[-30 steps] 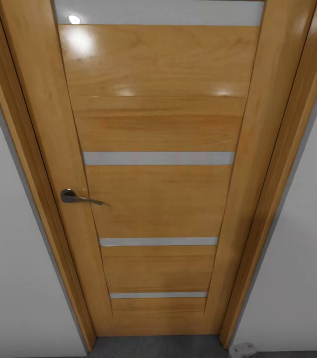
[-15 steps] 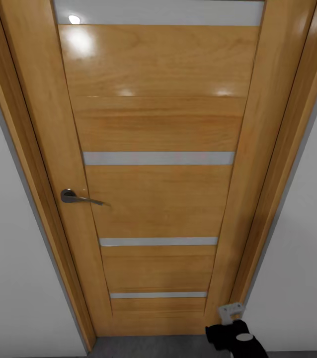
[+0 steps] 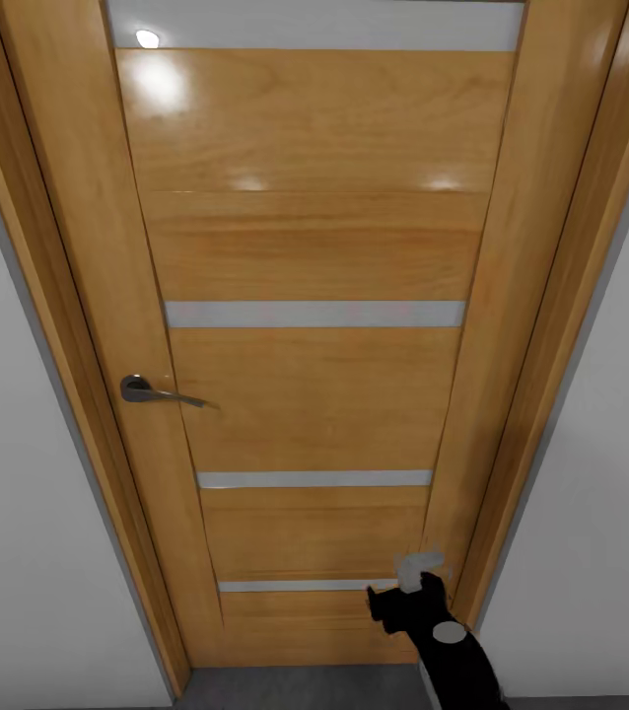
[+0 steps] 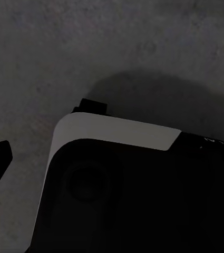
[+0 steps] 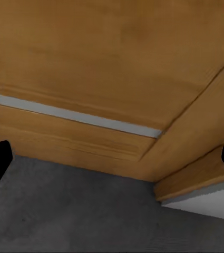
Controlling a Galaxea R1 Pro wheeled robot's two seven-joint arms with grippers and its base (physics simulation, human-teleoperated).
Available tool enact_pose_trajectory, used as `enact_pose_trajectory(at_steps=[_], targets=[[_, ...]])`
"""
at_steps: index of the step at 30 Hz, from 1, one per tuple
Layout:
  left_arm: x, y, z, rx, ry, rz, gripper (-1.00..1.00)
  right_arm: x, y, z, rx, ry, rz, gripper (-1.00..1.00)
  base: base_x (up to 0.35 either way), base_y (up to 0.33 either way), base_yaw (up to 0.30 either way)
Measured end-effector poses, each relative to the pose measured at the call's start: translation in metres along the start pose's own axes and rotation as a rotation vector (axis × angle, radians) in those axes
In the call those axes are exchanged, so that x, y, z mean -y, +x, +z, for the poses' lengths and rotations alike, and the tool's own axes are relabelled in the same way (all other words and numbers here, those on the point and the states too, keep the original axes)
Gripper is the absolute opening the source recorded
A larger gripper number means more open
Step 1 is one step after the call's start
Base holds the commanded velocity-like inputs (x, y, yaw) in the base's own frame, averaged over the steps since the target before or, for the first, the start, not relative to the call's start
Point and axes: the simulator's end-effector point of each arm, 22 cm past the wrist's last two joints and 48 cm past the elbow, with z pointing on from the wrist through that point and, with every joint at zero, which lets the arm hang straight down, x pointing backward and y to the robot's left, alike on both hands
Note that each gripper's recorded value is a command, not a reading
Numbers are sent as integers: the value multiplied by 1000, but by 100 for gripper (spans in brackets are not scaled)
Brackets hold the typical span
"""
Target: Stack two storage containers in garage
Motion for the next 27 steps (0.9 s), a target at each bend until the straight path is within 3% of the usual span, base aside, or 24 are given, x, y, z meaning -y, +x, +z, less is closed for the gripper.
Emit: enact_pose_trajectory(at_steps=[6, 12, 22, 27], targets=[[0, 0, 0, 0, 0, 0, 100, -21, -63, 1, 88, -32, 36, 100, 0, 0, 0], [0, 0, 0, 0, 0, 0, 100, -19, -109, 1, 160, -33, 25, 100, 0, 0, 0], [-1, -1, 0, 2, -1, 0, 100, -59, -176, -14, 283, -90, -87, 100, 0, 0, 0], [-2, -1, 0, 1, -1, 1, 100, -76, -205, -10, 318, -106, -160, 100, 0, 0, 0]])
